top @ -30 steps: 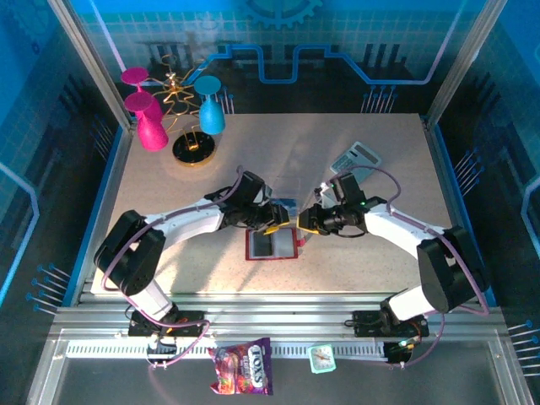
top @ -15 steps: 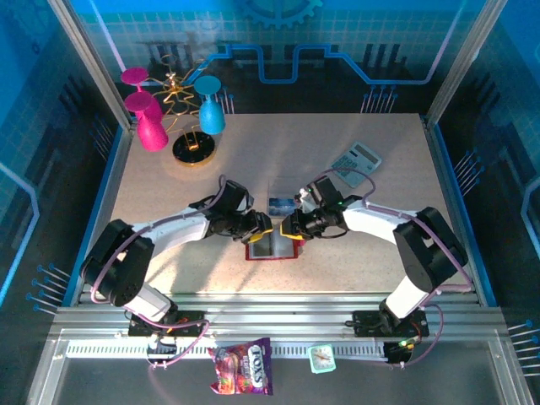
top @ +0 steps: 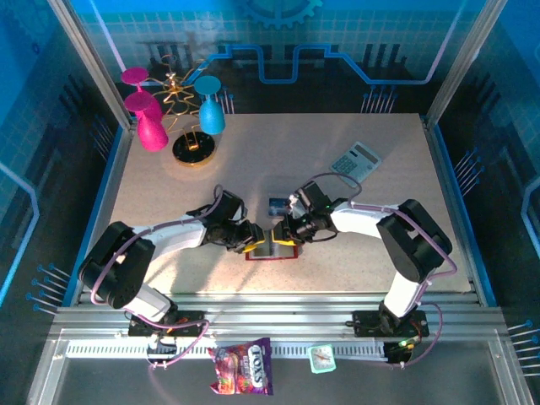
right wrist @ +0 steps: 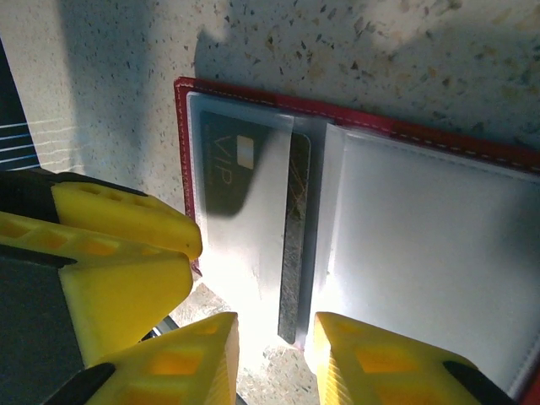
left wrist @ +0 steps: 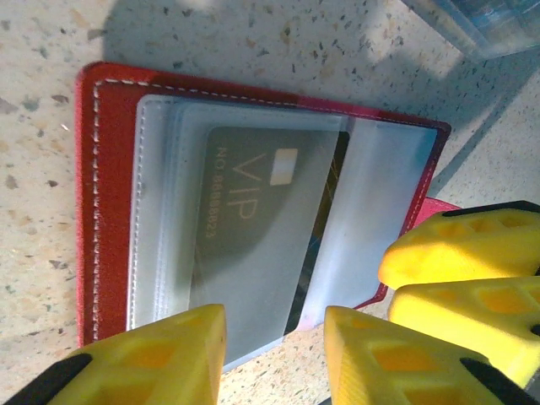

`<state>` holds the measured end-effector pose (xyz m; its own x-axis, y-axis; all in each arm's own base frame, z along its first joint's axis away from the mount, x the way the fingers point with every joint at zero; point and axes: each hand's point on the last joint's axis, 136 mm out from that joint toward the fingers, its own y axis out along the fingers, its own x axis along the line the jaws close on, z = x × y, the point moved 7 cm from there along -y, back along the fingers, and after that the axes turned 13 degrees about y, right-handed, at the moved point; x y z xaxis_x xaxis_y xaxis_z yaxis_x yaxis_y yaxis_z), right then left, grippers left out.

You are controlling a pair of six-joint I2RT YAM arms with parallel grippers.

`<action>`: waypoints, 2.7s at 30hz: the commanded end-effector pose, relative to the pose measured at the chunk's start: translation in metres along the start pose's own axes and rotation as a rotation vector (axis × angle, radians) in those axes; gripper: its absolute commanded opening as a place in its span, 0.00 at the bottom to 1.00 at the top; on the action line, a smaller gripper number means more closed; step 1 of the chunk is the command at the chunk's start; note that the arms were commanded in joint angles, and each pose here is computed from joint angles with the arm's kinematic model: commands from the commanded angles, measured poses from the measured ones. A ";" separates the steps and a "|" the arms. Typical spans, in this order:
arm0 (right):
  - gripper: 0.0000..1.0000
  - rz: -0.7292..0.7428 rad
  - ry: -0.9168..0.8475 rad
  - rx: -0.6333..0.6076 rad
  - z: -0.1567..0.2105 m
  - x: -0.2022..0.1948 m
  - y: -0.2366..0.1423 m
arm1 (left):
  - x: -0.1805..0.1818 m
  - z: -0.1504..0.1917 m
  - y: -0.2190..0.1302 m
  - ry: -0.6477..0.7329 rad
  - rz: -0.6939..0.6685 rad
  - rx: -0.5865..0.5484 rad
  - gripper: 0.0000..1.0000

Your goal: Take the credit cards out of the card holder

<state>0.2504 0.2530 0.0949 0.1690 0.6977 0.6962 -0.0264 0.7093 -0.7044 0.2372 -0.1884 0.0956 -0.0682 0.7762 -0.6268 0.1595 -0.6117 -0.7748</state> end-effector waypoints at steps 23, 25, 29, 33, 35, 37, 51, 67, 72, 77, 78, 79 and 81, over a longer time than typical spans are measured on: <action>0.27 -0.021 -0.020 0.039 -0.002 0.021 0.019 | 0.011 0.002 0.001 0.008 -0.007 0.001 0.15; 0.27 -0.017 -0.021 0.040 -0.002 0.020 0.020 | 0.011 0.003 0.001 0.010 -0.011 0.002 0.14; 0.27 -0.008 -0.019 0.042 -0.002 0.019 0.022 | 0.014 0.003 0.003 0.006 -0.018 0.010 0.14; 0.27 -0.002 -0.016 0.046 -0.001 0.018 0.024 | 0.015 0.005 0.004 0.006 -0.022 0.019 0.14; 0.27 0.000 -0.017 0.045 -0.001 0.019 0.025 | 0.015 0.005 0.004 0.006 -0.022 0.020 0.14; 0.27 0.004 -0.016 0.048 -0.001 0.018 0.026 | 0.015 0.005 0.004 0.008 -0.022 0.019 0.14; 0.29 0.080 -0.016 0.054 0.001 0.010 0.032 | 0.016 0.005 0.003 0.006 -0.023 0.018 0.14; 0.30 0.127 -0.040 0.032 0.003 0.011 0.023 | 0.016 0.006 0.002 0.005 -0.026 0.018 0.14; 0.30 0.114 -0.047 0.026 0.003 0.017 0.019 | 0.015 0.005 0.002 0.006 -0.026 0.016 0.14; 0.30 0.104 -0.058 0.014 0.004 0.021 0.013 | 0.011 0.002 -0.001 0.013 -0.021 0.005 0.14; 0.30 0.099 -0.060 0.011 0.004 0.022 0.011 | 0.010 0.001 -0.002 0.017 -0.018 -0.002 0.14; 0.30 0.094 -0.060 0.008 0.004 0.023 0.010 | 0.008 0.000 -0.003 0.021 -0.014 -0.006 0.14; 0.30 0.084 -0.062 0.003 0.004 0.024 0.007 | 0.006 -0.002 -0.005 0.027 -0.013 -0.014 0.14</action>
<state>0.2525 0.2745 0.0919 0.1367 0.7676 0.6262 -0.0580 0.6372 -0.7685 0.2346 -0.1825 0.0877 -0.0627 0.7829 -0.6190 0.1584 -0.6046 -0.7806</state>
